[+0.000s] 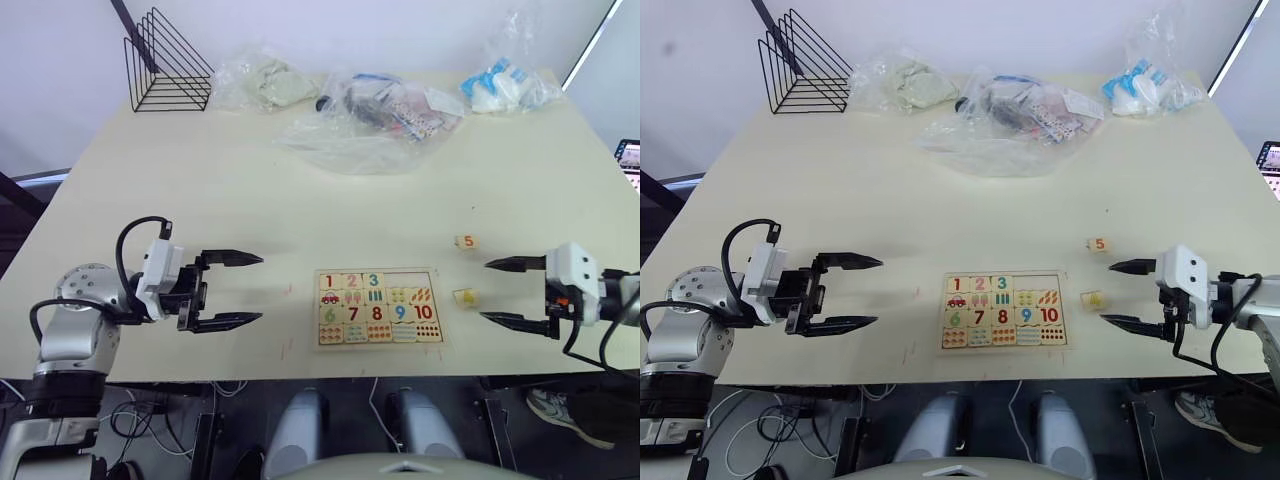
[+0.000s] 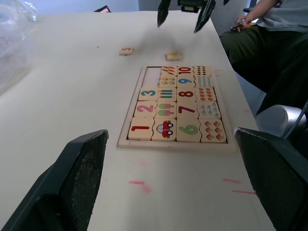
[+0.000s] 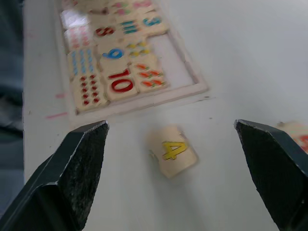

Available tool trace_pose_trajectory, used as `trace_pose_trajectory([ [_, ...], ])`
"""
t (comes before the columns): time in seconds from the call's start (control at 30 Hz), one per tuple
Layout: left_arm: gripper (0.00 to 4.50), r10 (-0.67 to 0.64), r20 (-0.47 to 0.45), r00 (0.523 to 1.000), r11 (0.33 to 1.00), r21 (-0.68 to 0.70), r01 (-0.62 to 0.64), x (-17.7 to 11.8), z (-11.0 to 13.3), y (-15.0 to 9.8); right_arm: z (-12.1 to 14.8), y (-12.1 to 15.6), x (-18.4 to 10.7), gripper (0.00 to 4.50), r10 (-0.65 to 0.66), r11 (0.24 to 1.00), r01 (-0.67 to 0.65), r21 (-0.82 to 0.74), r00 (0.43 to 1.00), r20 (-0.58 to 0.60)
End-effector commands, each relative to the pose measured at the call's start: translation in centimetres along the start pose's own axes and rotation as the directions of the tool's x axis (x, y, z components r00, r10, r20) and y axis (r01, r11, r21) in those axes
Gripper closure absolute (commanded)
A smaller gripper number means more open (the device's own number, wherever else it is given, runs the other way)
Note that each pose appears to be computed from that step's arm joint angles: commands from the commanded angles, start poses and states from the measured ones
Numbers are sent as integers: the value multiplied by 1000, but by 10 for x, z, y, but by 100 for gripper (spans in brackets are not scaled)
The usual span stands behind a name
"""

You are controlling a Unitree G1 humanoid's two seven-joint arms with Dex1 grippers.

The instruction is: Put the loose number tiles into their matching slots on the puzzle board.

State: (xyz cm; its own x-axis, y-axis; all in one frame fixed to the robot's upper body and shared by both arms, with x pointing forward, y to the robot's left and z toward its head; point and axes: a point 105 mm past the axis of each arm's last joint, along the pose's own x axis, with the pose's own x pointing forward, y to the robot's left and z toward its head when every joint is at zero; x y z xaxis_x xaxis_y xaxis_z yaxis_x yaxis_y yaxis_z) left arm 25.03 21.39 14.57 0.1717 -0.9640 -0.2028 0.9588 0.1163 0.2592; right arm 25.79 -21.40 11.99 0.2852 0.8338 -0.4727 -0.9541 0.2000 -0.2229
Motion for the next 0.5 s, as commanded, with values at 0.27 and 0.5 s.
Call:
trace_pose_trajectory([
  [0.27, 0, -59, 18, 998, 998, 35, 58, 0, 11, -5, -16, -18, 3, 13, 178, 977, -190, -92, 976, -126],
  [0.5, 0, -64, 9, 998, 998, 18, 64, -5, 8, -8, -20, -29, 11, 13, 191, 970, -207, -128, 973, -131],
])
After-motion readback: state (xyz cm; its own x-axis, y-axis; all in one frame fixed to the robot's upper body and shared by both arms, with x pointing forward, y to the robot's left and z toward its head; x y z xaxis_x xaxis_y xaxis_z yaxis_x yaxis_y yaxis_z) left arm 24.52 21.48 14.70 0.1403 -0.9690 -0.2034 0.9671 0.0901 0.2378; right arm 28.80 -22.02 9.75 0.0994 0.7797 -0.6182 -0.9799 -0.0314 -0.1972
